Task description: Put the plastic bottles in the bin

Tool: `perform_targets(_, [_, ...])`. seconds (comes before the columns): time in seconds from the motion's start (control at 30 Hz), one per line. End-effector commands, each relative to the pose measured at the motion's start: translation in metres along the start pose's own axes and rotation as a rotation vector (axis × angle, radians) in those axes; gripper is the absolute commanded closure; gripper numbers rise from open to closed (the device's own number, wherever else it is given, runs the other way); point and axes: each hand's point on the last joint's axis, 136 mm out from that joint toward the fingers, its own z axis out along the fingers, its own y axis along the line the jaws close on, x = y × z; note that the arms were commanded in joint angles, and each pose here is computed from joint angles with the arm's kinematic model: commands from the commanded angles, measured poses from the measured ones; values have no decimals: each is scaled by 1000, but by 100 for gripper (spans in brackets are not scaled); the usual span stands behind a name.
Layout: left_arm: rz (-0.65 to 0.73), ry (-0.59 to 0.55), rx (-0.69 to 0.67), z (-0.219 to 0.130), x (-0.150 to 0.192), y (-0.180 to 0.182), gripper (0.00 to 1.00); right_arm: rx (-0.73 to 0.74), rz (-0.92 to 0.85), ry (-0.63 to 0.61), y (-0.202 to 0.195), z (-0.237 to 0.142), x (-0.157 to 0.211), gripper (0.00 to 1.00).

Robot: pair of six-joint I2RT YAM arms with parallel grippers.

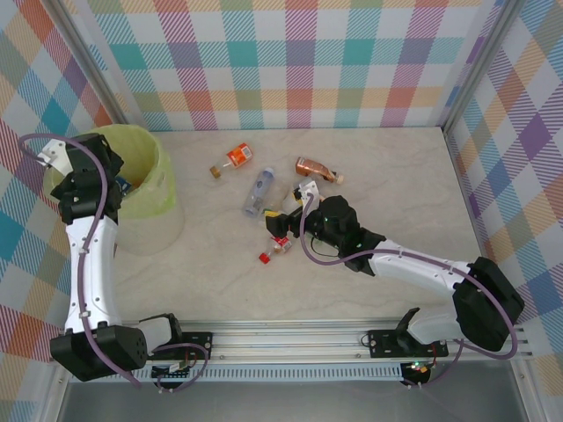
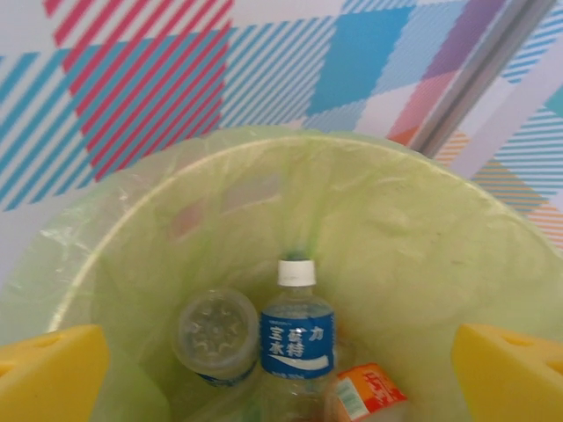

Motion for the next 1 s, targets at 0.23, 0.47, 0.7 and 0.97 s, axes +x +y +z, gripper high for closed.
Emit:
perform_targets(0.23, [126, -26, 276, -55, -11, -87, 0, 41, 41, -30, -7, -2, -10, 0])
perform_targets(0.47, [292, 1, 594, -109, 20, -175, 0, 165, 79, -30, -29, -13, -4, 0])
perform_targets(0.7, [610, 255, 824, -112, 134, -258, 0, 267, 131, -20, -48, -29, 8, 0])
perform_targets(0.97, [879, 387, 766, -62, 240, -287, 0, 305, 194, 3, -55, -45, 23, 0])
